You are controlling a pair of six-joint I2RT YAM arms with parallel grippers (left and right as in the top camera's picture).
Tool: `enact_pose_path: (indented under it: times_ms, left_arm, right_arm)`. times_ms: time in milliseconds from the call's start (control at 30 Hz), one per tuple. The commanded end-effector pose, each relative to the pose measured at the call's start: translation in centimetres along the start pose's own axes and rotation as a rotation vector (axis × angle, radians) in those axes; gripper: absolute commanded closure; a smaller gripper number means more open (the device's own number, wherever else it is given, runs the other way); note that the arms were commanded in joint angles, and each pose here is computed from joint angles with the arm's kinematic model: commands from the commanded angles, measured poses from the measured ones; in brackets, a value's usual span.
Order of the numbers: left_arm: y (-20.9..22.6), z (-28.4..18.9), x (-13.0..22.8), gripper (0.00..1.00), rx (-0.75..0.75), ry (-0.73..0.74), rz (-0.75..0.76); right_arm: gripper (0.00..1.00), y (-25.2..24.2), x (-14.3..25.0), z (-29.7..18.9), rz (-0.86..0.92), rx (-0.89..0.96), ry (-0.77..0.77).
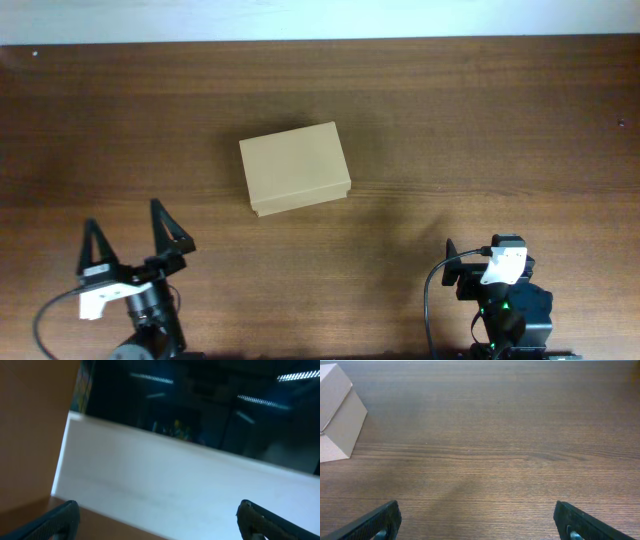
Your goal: Pack container
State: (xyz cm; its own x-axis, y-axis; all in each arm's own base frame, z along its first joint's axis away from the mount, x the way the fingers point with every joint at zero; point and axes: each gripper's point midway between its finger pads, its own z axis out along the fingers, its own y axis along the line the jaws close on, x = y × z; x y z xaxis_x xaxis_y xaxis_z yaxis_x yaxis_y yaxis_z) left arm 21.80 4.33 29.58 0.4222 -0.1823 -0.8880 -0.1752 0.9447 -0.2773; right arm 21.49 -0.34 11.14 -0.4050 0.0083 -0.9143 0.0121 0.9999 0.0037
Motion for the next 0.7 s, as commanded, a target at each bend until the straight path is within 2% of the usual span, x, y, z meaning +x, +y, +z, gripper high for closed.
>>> enact_pose_path:
  times_ms: [0, 100, 300, 467, 667]
  left_arm:
    - [0.9, -0.7, 3.0, 0.00, -0.013, 0.020, 0.012]
    - [1.5, -0.9, 5.7, 0.00, -0.031, 0.123, 0.048]
    - [2.1, -1.4, 8.4, 0.00, -0.049, 0.233, 0.087]
    - [3.3, -3.0, 12.7, 0.00, -0.080, 0.421, 0.153]
    - [3.3, -2.9, 12.6, 0.00, -0.079, 0.416, 0.151]
  right_arm:
    - [0.01, -0.4, 0.1, 0.0, -0.002, 0.019, -0.005]
    - [0.01, -0.3, 0.1, 0.0, -0.002, 0.019, -0.005]
    - [0.01, -0.3, 0.1, 0.0, -0.002, 0.019, -0.006]
    - [0.01, -0.3, 0.1, 0.0, -0.002, 0.019, -0.005]
    - [0.01, -0.3, 0.1, 0.0, -0.002, 0.019, -0.005]
